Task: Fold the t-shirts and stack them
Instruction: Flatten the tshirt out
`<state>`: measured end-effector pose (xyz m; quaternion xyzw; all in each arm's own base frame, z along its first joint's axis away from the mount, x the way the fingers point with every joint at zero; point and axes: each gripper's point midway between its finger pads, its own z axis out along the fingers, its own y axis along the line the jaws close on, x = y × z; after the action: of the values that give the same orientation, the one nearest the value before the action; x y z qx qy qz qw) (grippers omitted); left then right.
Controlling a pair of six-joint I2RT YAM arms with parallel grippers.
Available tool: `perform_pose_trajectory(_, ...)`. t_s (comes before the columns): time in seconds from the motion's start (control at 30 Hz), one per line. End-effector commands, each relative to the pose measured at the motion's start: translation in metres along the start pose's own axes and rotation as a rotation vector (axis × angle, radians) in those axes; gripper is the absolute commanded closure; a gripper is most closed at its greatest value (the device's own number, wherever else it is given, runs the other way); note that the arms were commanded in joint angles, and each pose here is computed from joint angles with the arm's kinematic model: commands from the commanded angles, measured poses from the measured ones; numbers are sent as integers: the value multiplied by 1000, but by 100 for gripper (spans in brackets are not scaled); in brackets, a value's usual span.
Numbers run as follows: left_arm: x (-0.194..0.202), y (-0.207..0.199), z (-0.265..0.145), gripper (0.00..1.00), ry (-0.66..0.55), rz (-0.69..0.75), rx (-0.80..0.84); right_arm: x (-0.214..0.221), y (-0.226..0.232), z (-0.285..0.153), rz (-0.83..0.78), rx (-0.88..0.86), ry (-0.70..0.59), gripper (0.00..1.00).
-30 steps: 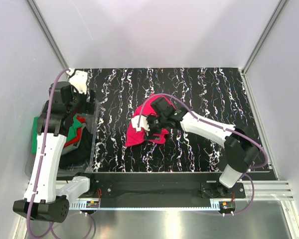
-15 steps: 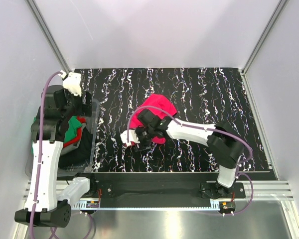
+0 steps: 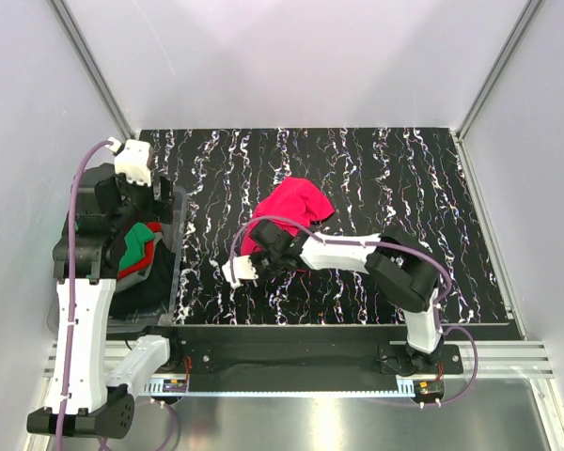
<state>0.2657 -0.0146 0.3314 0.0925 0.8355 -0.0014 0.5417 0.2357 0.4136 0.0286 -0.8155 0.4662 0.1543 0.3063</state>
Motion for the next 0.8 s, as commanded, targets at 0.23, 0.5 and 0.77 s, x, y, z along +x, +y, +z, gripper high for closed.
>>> perform_pose_trajectory(0.23, -6, -1, 8, 13, -18, 39, 26, -98, -156, -190, -116, 664, -21, 100)
perform_pose_trajectory(0.5, -46, 6, 27, 14, -83, 53, 20, -148, -234, -407, -241, 1172, 5, 100)
perform_pose_trajectory(0.77, -72, -8, 41, 17, -114, 55, 116, -77, -235, -516, -182, 1388, 226, 100)
